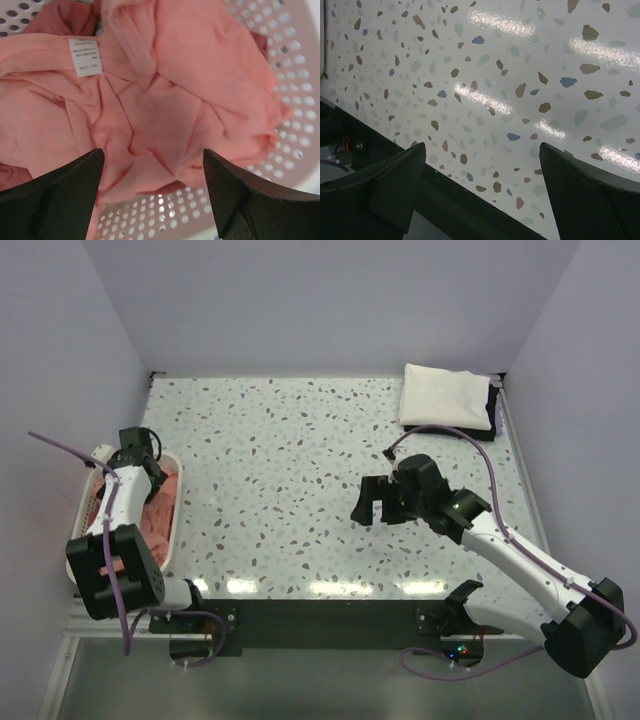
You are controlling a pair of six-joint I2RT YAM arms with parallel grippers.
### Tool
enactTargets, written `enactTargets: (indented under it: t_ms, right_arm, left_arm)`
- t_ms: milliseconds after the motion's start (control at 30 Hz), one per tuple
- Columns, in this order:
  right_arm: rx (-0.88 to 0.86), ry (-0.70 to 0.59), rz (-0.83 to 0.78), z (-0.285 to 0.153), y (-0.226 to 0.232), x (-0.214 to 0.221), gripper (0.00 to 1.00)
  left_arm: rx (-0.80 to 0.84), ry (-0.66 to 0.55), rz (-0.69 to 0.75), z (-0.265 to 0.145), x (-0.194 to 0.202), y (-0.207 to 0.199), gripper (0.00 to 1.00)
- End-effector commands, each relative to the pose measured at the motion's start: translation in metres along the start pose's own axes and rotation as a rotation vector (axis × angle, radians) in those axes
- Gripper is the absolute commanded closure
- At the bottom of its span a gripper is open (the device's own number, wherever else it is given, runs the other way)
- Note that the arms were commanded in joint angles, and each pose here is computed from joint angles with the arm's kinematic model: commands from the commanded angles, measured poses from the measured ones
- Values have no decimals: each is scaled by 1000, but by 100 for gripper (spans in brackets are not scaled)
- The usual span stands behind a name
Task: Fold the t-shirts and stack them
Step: Grab the tshirt from the pile
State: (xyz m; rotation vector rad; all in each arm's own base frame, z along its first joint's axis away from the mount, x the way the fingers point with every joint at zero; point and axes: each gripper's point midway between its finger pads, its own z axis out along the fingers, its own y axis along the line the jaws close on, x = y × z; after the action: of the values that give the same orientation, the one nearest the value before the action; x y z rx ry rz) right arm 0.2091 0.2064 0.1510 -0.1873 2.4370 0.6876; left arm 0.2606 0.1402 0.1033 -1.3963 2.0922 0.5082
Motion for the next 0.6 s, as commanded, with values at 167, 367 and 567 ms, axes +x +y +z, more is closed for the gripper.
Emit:
enactTargets:
  t_ms: [167,367,567]
  right_arm:
    - [-107,58,-27,2,17,11,1]
    - [-123,59,-31,3,18,11,1]
    - [-130,61,-34,3,19,13,1]
  left_arm:
    - [-149,-50,-178,49,-44,7,15]
    - [-163,-72,-184,66,-60,3,18]
    - [-200,-109,-180,75,-71,7,34]
